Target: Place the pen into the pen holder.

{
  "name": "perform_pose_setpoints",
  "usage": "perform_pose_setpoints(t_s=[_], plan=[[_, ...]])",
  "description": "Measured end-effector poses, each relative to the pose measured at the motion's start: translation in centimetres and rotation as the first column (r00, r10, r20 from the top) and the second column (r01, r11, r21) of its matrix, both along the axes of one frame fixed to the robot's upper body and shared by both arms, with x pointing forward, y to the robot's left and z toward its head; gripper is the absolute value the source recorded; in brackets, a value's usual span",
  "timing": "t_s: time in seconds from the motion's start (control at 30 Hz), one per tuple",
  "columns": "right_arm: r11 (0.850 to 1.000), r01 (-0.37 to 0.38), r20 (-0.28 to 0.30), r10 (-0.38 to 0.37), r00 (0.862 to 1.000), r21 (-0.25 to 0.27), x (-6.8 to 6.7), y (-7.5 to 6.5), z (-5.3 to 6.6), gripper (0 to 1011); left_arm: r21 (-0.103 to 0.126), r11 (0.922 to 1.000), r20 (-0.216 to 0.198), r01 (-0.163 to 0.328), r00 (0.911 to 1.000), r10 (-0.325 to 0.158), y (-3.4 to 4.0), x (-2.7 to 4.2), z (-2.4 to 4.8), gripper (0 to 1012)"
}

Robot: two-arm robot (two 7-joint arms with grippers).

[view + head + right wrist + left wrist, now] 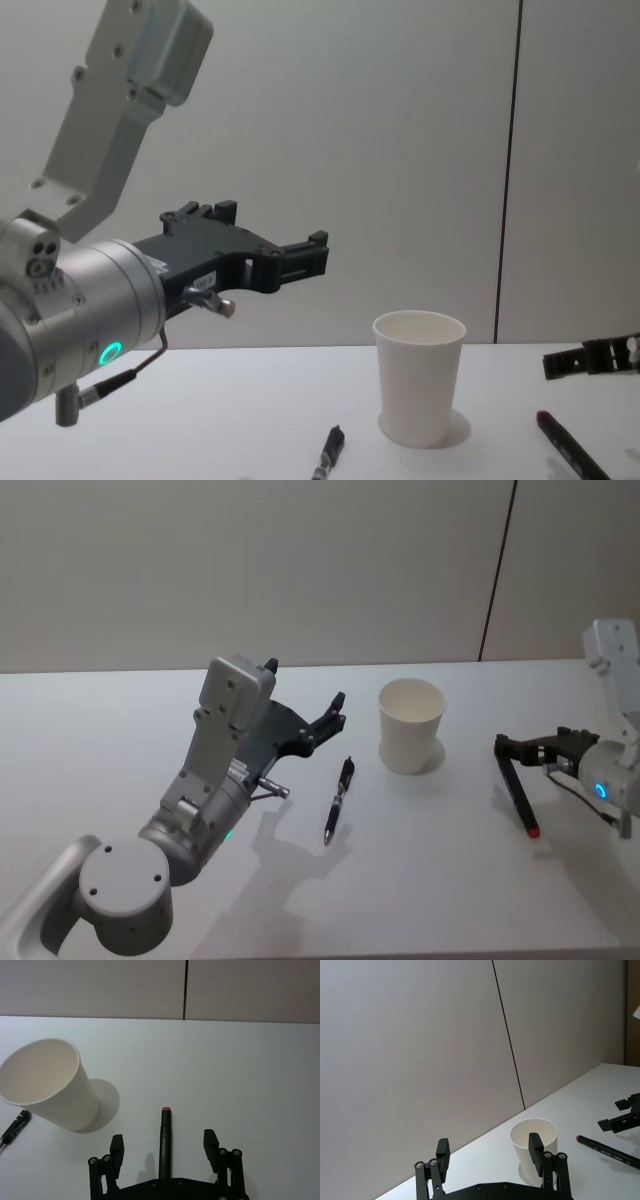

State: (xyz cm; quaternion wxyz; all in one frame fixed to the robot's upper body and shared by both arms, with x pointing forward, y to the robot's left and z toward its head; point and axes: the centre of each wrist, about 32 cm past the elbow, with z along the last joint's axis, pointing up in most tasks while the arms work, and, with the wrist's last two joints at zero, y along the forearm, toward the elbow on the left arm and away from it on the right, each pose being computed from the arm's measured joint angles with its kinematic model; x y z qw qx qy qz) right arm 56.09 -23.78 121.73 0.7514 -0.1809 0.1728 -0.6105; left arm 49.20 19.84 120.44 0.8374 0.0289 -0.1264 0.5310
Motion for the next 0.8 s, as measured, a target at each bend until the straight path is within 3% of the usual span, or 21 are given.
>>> perform_pose_setpoints(t_s=[0.8], plan=[[0.998, 0.042, -0.148, -0.048, 0.988, -0.049, 4.7, 1.0, -0.5, 1001, 0.000, 1.0000, 0.000, 0.000, 1.0000, 0.000, 0.00, 0.00, 0.00, 1003]])
